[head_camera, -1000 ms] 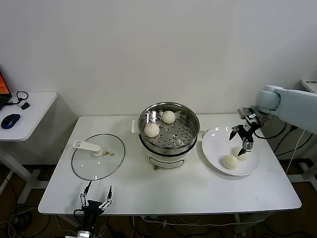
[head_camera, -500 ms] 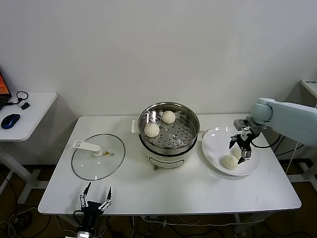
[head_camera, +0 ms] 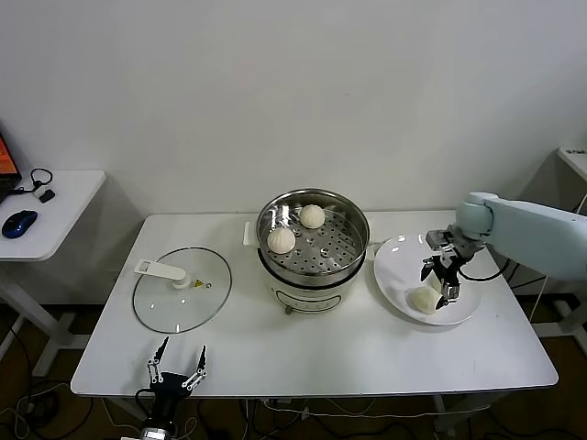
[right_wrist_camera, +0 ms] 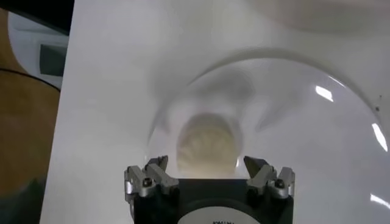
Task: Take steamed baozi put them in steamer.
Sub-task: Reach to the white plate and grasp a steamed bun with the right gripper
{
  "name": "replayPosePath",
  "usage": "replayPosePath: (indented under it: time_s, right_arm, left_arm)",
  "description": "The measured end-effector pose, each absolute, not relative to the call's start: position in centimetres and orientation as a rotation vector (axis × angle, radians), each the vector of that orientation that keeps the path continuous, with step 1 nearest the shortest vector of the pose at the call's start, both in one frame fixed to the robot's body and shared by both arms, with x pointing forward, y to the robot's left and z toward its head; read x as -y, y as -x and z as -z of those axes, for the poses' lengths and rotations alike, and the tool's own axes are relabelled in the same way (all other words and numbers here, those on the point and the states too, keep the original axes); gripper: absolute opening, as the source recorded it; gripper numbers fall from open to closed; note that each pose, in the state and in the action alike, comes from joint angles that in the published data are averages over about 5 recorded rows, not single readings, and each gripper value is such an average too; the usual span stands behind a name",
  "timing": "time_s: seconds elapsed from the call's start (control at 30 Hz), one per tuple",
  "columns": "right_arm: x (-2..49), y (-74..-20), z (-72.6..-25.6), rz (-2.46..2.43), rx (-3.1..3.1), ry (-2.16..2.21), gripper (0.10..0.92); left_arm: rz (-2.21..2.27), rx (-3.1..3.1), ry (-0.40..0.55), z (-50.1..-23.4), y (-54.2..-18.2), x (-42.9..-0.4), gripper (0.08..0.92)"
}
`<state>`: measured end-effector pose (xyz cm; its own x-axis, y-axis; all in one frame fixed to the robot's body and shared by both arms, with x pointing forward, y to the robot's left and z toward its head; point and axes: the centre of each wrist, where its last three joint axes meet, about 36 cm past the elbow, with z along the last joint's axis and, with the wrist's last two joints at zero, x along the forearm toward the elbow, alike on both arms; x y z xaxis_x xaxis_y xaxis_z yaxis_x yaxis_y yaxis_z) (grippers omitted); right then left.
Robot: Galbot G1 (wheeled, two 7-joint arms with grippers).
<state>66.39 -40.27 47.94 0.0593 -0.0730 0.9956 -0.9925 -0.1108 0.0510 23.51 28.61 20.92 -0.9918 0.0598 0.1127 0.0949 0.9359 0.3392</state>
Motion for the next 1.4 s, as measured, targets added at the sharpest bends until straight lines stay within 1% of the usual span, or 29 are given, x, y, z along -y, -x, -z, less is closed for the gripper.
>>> replayPosePath:
  time_s: [0.43, 0.8, 1.23, 1.4]
  right_arm:
    - [40.2, -66.4, -46.3, -1.214, 1.155, -1.36, 0.823]
    - [40.1, -66.7, -46.2, -1.219, 1.158, -1.352, 0.819]
    - [40.1, -66.7, -46.2, -1.215, 1.155, -1.358, 0.668]
    - [40.2, -66.7, -46.7, -1.219, 1.158, -1.359, 0.643]
  left_arm:
    - [0.53, 2.992, 0.113, -20.9, -23.6, -28.7, 0.823]
    - [0.531, 2.994, 0.11, -20.9, -23.7, -28.8, 0.823]
    - [0.529, 2.994, 0.107, -20.8, -23.7, -28.8, 0.823]
    - [0.531, 2.995, 0.106, -20.9, -23.7, -28.9, 0.823]
